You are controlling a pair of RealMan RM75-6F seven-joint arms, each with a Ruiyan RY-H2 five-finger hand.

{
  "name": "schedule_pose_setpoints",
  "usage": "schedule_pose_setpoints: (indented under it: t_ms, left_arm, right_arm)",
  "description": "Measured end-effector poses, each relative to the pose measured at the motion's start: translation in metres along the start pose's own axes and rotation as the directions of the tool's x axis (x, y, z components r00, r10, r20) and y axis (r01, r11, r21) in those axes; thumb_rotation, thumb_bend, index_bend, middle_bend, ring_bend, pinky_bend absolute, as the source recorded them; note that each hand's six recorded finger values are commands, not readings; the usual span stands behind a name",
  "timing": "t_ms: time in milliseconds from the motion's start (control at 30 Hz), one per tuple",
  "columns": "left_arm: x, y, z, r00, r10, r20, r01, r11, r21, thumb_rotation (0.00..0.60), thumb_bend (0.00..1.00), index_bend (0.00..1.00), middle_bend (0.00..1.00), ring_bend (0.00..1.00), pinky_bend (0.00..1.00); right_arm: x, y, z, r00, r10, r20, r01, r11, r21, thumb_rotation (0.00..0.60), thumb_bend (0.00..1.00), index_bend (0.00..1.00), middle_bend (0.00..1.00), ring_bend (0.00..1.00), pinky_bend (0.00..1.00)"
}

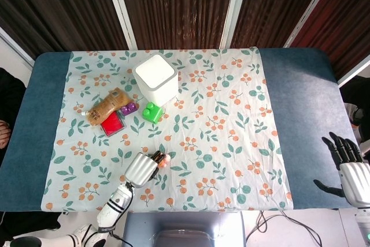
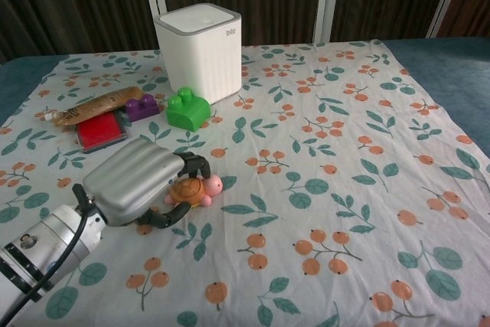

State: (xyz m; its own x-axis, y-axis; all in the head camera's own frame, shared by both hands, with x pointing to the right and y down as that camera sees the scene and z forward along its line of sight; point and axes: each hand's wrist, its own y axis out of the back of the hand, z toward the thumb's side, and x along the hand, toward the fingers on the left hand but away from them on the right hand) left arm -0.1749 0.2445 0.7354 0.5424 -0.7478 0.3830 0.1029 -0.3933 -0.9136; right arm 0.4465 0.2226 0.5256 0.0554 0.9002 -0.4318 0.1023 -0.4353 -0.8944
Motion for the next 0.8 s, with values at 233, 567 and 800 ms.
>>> schedule_pose_setpoints:
  t_ms: [233,567,800]
  left_arm:
    - [0.0058,-0.0024,-0.0051,0.999,0.031,-0.016,-0.030,0.999,0.028,0.600,0.40,0.68,0.74,1.00,1.00]
    - [0.0076,0.0008,-0.0028,0.995,0.098,-0.025,-0.098,0.995,0.011,0.600,0.46,0.83,0.94,1.00,1.00]
    - [0.0058,-0.0037,-0.0030,0.998,0.068,-0.001,-0.068,0.998,0.009,0.600,0.40,0.17,0.44,1.00,1.00]
  right_arm:
    - [0.0012,0.0007,0.0000,1.000,0.007,-0.005,-0.007,1.000,-0.006,0.600,0.18,0.00,0.00,0.00,0.00]
    - [0.0014,0.0000,0.0003,1.000,0.011,-0.006,-0.011,1.000,-0.005,0.600,0.18,0.00,0.00,0.00,0.00]
    - [0.0014,0.0001,0.0003,1.000,0.012,-0.006,-0.012,1.000,-0.007,0.600,0.18,0.00,0.00,0.00,0.00]
